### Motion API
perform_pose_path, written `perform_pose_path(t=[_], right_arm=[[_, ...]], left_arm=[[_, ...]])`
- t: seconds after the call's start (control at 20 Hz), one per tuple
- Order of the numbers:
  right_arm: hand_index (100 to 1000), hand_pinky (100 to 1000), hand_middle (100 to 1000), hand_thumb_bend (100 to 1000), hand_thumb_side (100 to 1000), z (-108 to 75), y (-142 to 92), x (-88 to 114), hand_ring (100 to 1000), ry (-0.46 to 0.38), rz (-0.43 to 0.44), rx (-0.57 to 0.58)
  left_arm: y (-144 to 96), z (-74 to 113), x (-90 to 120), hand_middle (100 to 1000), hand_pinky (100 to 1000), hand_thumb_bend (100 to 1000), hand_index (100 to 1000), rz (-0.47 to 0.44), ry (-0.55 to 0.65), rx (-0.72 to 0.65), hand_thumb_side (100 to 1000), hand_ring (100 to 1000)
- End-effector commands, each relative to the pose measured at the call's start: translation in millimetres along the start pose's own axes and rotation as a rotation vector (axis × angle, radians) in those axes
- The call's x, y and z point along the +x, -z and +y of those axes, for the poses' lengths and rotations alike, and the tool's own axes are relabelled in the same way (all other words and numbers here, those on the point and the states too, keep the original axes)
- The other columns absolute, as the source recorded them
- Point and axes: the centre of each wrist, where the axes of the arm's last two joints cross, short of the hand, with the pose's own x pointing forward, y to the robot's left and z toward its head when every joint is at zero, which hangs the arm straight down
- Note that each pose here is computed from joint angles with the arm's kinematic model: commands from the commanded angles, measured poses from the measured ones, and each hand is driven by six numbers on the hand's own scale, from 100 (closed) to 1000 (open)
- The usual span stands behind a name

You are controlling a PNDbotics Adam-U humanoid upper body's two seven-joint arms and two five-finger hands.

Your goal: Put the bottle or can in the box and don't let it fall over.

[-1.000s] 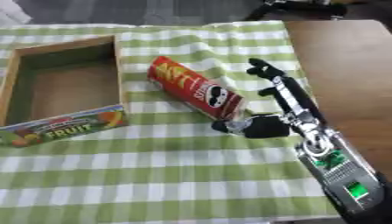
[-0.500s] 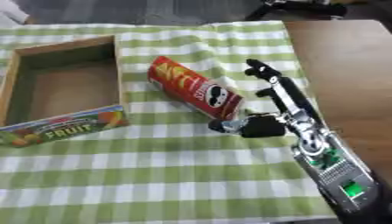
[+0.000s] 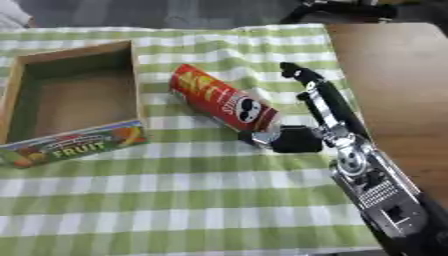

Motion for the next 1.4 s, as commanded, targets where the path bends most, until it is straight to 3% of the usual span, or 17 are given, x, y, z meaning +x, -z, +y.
perform_pose_path(t=[0.05, 0.3, 0.65, 1.4], right_arm=[[970, 790, 855, 867, 260, -1.6, 4, 1, 971, 0.050, -0.014, -0.023], [974, 788, 857, 857, 252, 10.8, 8, -14, 976, 0.199, -0.043, -0.077], [973, 778, 843, 837, 235, 26.1, 13, -35, 963, 0.344, -0.050, -0.113], [960, 772, 826, 839, 237, 41.6, 20, -54, 946, 0.381, -0.003, -0.115]], left_arm=[[4, 5.7, 4, 623, 594, 100, 727, -0.025, 0.010, 0.012, 650, 637], [4, 5.6, 4, 623, 594, 100, 727, -0.024, 0.009, 0.012, 649, 637], [3, 5.3, 4, 623, 594, 100, 727, -0.024, 0.008, 0.011, 648, 637], [3, 4.6, 4, 624, 595, 100, 728, -0.020, 0.004, 0.007, 651, 636]])
